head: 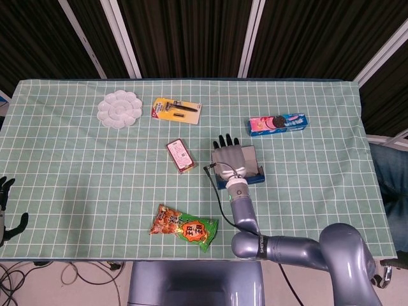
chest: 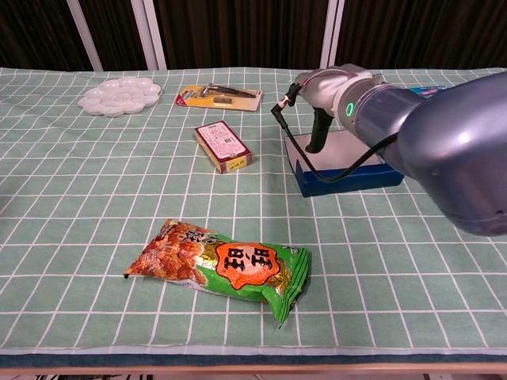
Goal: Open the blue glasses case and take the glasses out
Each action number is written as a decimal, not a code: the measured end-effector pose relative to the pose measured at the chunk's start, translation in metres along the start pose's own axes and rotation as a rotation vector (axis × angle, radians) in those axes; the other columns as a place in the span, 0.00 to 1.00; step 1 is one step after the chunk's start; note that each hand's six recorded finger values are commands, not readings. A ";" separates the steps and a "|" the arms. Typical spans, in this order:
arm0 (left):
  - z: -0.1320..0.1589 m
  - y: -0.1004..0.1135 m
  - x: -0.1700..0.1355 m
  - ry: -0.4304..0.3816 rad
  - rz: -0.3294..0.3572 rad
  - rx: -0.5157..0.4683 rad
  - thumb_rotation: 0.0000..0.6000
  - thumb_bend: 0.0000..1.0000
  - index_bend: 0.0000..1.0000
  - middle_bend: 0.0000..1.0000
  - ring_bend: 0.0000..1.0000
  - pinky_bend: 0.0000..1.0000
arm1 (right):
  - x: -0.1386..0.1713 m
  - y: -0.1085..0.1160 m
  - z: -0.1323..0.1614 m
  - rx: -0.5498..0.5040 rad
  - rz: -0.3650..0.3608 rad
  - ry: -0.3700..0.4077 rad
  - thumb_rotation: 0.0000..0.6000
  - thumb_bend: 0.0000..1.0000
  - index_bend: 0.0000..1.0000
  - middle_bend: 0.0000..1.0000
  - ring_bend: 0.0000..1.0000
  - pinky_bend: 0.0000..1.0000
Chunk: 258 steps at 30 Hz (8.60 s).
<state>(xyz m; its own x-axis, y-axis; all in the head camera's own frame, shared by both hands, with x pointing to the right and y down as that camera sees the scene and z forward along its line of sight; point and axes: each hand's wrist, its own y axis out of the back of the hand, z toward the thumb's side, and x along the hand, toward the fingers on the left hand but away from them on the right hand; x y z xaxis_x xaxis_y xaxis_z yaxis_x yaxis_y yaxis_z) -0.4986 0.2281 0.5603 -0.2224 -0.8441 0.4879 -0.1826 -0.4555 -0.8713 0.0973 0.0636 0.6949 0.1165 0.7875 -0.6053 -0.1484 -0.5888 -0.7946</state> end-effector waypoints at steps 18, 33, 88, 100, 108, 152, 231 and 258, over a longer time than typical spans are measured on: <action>0.000 -0.001 -0.001 0.001 -0.002 0.004 1.00 0.39 0.07 0.00 0.00 0.00 | 0.038 -0.004 -0.068 0.053 0.111 -0.054 1.00 0.40 0.09 0.04 0.02 0.17; 0.001 -0.001 -0.001 -0.001 -0.005 0.002 1.00 0.39 0.07 0.00 0.00 0.00 | 0.060 -0.009 -0.101 0.148 0.108 -0.140 1.00 0.43 0.03 0.47 0.23 0.17; -0.001 -0.001 0.000 0.011 -0.007 0.001 1.00 0.39 0.07 0.00 0.00 0.00 | 0.099 -0.045 -0.111 0.223 0.478 -0.061 1.00 0.49 0.02 0.52 0.27 0.17; -0.001 -0.001 0.000 0.013 -0.005 -0.001 1.00 0.39 0.07 0.00 0.00 0.00 | 0.088 -0.047 -0.114 0.157 0.451 -0.080 1.00 0.51 0.02 0.53 0.28 0.17; -0.001 -0.001 0.000 0.014 -0.006 -0.001 1.00 0.39 0.07 0.00 0.00 0.00 | 0.083 -0.049 -0.118 0.098 0.469 -0.094 1.00 0.54 0.01 0.53 0.28 0.17; -0.003 -0.001 0.000 0.021 -0.008 -0.003 1.00 0.39 0.07 0.00 0.00 0.00 | 0.050 -0.053 -0.124 -0.060 0.411 -0.140 1.00 0.65 0.01 0.54 0.28 0.17; -0.006 -0.001 0.000 0.029 -0.020 -0.007 1.00 0.39 0.07 0.00 0.00 0.00 | -0.051 -0.003 -0.029 0.057 0.134 0.027 1.00 0.35 0.02 0.42 0.21 0.17; -0.004 -0.001 0.000 0.028 -0.013 -0.003 1.00 0.39 0.07 0.00 0.00 0.00 | 0.037 0.005 -0.068 -0.016 0.055 0.032 1.00 0.22 0.08 0.06 0.02 0.17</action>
<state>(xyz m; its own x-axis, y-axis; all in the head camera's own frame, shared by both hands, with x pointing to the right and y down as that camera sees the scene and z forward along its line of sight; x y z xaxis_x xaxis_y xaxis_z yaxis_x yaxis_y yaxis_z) -0.5021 0.2302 0.5615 -0.2471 -0.8299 0.5003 -0.1883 -0.4654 -0.8649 0.1678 0.0769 0.6651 0.1403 0.7479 -0.6489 -0.1393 -0.6339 -0.7608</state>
